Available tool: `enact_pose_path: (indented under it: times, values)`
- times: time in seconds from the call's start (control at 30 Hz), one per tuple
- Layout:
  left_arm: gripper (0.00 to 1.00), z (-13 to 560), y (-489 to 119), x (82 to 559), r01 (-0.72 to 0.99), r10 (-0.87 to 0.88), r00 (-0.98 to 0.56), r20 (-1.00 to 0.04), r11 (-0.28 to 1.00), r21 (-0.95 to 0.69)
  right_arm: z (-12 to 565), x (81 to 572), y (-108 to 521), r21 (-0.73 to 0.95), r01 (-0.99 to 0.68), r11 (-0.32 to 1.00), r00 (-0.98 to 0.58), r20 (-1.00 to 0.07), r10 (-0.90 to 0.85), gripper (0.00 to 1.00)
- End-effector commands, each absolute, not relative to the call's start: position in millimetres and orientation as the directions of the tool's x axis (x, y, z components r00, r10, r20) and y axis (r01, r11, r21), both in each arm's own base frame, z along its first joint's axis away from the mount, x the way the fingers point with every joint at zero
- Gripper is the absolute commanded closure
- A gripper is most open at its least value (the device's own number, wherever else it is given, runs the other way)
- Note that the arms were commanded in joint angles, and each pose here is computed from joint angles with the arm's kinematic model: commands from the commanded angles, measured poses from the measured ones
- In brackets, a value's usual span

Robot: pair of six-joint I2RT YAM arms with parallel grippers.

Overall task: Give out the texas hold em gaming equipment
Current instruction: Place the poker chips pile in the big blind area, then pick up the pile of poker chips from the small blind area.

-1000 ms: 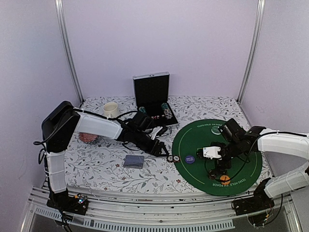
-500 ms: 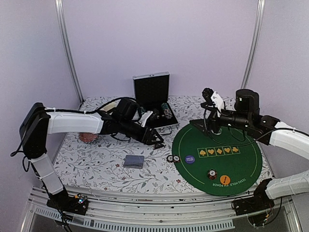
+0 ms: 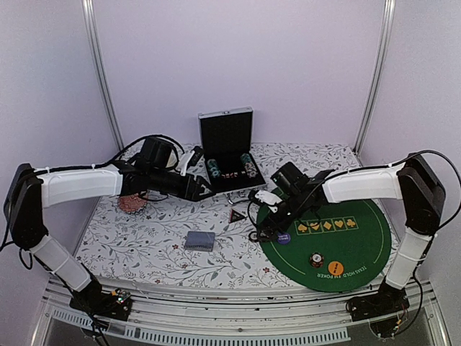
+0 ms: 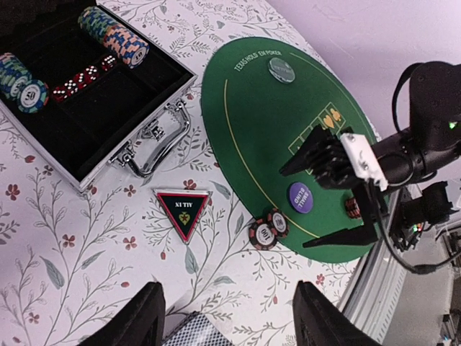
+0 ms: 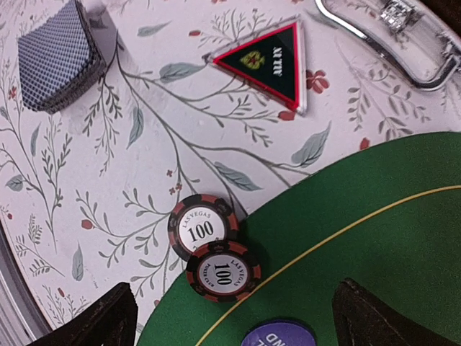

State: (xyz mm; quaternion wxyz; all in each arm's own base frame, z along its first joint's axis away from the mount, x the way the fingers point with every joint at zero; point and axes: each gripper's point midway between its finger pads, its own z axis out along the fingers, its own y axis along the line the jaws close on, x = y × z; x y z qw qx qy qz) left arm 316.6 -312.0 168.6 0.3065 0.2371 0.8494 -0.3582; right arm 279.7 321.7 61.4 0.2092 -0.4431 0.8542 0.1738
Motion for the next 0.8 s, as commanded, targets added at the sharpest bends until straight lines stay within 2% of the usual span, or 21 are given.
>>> enact_pose_path:
  times: [0.0,0.27,0.47,0.77]
  values:
    - [0.38,161.6,-300.1,314.6,0.61,0.187,-0.708,-0.681,0.649,-0.456,48.6,275.2,328.6,0.125,-0.843,0.523,-0.518,-0.453,-0.726,0.06]
    - [0.38,155.7,-298.4,316.2,0.604,0.191,-0.716,-0.672,0.653,-0.457,20.1,272.0,343.0,0.133,-0.863,0.487,-0.497,-0.387,-0.776,0.26]
    - [0.38,151.7,-296.3,316.4,0.601,0.196,-0.719,-0.667,0.657,-0.455,15.2,264.7,344.3,0.151,-0.867,0.475,-0.495,-0.367,-0.787,0.46]
    - [0.38,148.0,-295.5,316.8,0.595,0.195,-0.727,-0.658,0.657,-0.462,8.6,245.1,343.6,0.078,-0.9,0.428,-0.43,-0.308,-0.849,0.52]
